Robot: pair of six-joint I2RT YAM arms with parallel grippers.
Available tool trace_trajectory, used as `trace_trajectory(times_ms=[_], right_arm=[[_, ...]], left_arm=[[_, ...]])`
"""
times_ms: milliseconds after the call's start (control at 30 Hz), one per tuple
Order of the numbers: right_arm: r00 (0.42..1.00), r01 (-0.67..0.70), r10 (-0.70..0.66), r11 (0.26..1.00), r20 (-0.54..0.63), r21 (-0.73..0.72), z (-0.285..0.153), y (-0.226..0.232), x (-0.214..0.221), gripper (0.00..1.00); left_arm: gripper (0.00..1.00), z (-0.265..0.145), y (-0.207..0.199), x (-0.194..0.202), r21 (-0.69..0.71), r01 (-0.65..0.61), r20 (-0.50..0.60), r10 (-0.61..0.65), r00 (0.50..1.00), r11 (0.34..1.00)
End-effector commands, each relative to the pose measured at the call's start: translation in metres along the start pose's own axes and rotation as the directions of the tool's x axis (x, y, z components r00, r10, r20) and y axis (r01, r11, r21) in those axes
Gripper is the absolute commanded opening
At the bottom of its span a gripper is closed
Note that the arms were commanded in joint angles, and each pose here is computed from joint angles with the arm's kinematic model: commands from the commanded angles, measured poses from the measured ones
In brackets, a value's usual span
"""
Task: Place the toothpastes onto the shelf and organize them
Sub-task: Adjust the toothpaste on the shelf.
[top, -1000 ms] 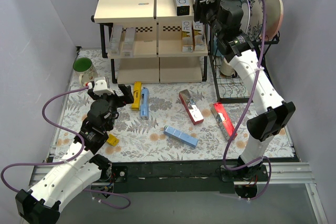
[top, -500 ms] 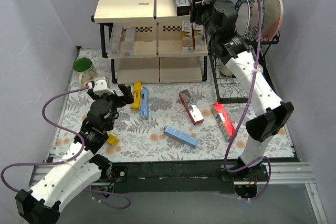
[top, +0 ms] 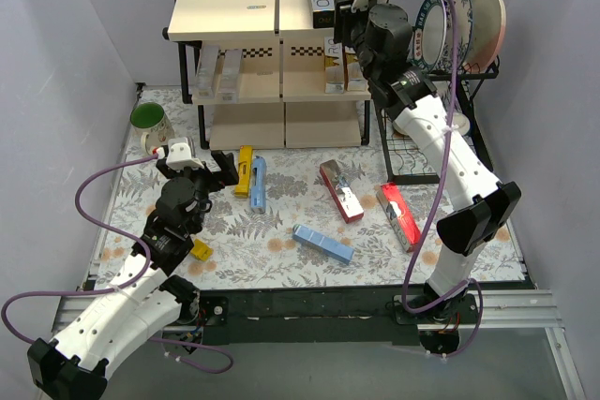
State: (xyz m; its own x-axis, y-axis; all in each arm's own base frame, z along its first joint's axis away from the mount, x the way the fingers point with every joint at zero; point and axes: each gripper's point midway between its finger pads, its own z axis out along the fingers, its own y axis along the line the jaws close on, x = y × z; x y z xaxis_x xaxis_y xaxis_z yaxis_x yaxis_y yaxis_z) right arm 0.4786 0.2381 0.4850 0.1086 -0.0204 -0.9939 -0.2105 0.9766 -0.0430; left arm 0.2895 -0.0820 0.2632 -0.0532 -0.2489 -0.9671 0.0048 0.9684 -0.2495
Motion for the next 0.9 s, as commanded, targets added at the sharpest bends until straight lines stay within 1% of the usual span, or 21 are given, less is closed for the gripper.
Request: trace_trajectory(times_ms=[0,200,467,767,867], right_arm=[[0.998,-0.018,0.017,1.000,0.068,0.023,-0.011,-0.003,-0.030,0.59],[0.997,-0.014,0.012,1.000,0.074,0.026,-0.012,-0.001,-0.034,0.59],[0.995,0.042,-0.050,0.995,0.085,0.096,-0.016,-0.017,-0.040,0.61],[0.996,0.051,-0.056,0.995,0.065,0.080,-0.013,-0.016,-0.032,0.62],[0.996,0.047,-0.052,0.997,0.072,0.066,-0.015,-0.014,-0.035,0.66]], left_arm=[[0.98,-0.003,0.000,-0.022,-0.005,0.017,0.044,-0.017,0.999,1.000],[0.98,-0.002,0.000,-0.021,-0.007,0.017,0.044,-0.016,0.999,1.000],[0.98,-0.003,0.001,-0.021,-0.006,0.017,0.045,-0.017,0.999,1.000],[0.98,-0.002,0.000,-0.021,-0.005,0.017,0.043,-0.016,0.999,1.000],[0.98,-0.002,0.000,-0.020,-0.005,0.014,0.039,-0.014,0.999,1.000]])
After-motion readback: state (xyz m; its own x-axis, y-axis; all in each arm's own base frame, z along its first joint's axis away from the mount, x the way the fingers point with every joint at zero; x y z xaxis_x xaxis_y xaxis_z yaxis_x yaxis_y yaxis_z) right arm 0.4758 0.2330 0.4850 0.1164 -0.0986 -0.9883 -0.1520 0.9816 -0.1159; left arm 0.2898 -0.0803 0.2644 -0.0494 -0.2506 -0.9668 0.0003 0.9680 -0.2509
